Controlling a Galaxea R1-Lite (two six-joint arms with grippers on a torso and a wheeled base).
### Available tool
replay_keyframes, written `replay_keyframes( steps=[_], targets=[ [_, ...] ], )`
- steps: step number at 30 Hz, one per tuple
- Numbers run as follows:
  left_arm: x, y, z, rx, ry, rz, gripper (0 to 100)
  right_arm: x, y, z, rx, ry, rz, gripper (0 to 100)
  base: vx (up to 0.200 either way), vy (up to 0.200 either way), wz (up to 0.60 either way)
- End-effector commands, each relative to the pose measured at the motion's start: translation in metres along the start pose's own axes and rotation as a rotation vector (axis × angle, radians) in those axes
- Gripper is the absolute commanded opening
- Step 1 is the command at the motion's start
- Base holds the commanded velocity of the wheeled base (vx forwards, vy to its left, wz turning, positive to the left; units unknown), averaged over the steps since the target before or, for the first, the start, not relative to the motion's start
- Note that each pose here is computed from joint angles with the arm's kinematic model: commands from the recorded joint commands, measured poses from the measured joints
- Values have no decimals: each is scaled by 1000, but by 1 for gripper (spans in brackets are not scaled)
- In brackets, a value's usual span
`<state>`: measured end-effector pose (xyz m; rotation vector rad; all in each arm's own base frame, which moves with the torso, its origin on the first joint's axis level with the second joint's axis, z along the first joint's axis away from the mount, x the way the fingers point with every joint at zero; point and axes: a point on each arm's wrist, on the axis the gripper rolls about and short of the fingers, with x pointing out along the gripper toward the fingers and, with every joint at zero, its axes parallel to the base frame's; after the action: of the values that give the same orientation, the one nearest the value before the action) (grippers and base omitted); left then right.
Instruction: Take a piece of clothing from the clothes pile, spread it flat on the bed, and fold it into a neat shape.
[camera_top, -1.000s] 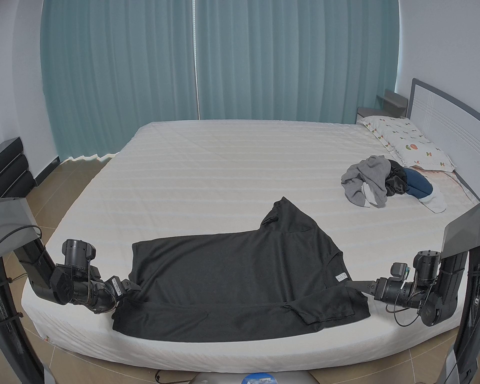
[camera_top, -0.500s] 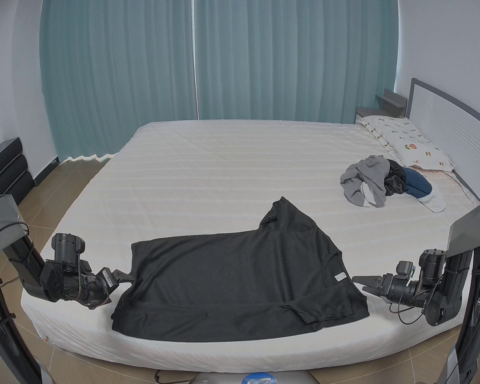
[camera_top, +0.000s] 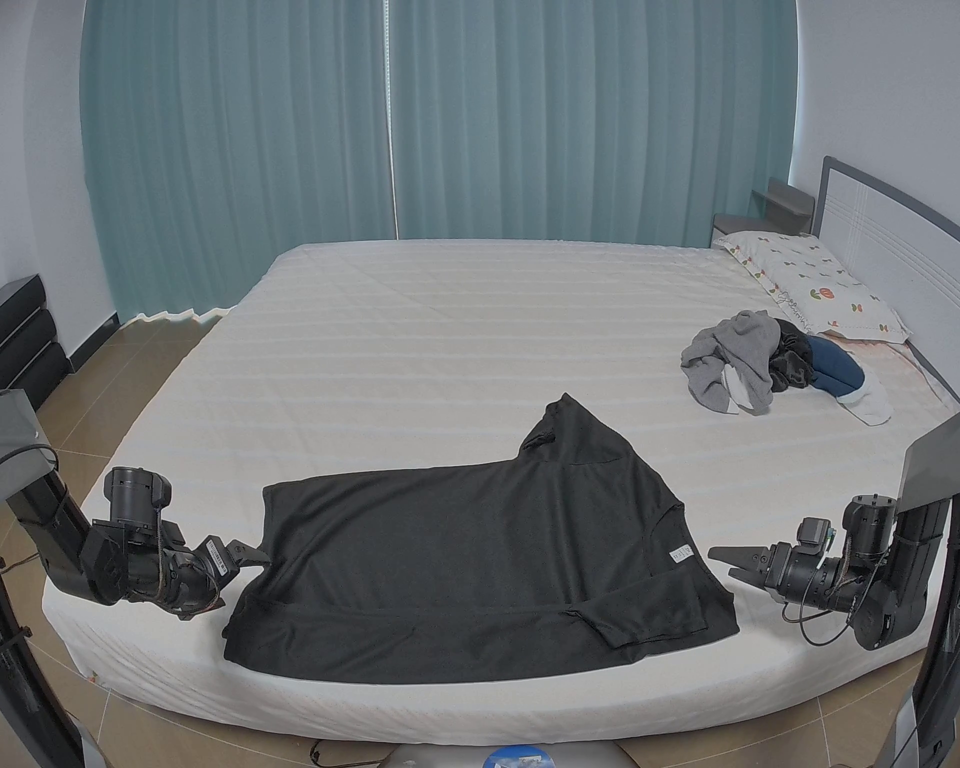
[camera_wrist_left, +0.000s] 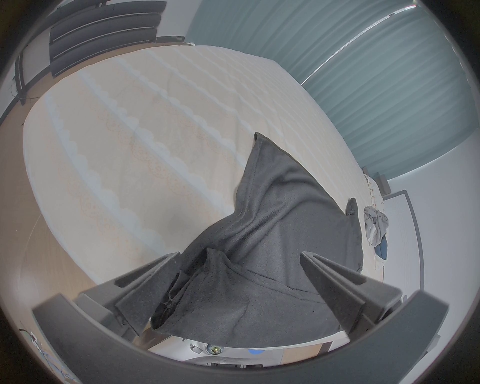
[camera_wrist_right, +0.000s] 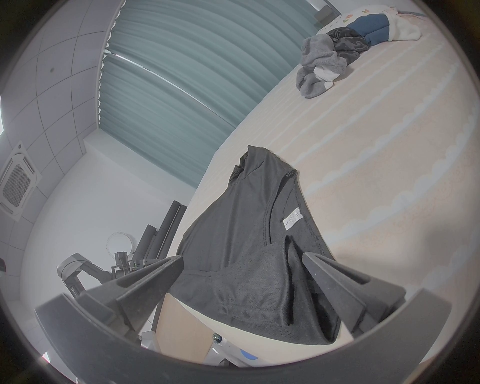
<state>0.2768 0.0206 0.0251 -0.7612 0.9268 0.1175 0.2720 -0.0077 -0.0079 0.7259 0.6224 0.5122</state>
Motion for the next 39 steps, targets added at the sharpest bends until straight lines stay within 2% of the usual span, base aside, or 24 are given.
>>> replay_keyframes(
  steps=[1, 6, 16, 29, 39],
  targets=[
    [1, 0, 0, -1, 3, 1, 100, 0, 2, 2, -13, -12, 6, 100, 0, 0, 0],
    [0, 0, 0, -9, 1, -1, 100, -1, 1, 2, -12, -14, 5, 100, 0, 0, 0],
    [-1, -1, 1, -35, -3, -7, 100, -2, 1, 4, -13, -20, 4, 100, 0, 200, 0],
    [-1, -7, 5, -59, -35, -36, 100, 0, 2, 6, -24, -26, 12, 100, 0, 0, 0],
    [3, -13, 1, -53, -21, -49, 100, 0, 2, 6, -25, -27, 12, 100, 0, 0, 0]
  ],
)
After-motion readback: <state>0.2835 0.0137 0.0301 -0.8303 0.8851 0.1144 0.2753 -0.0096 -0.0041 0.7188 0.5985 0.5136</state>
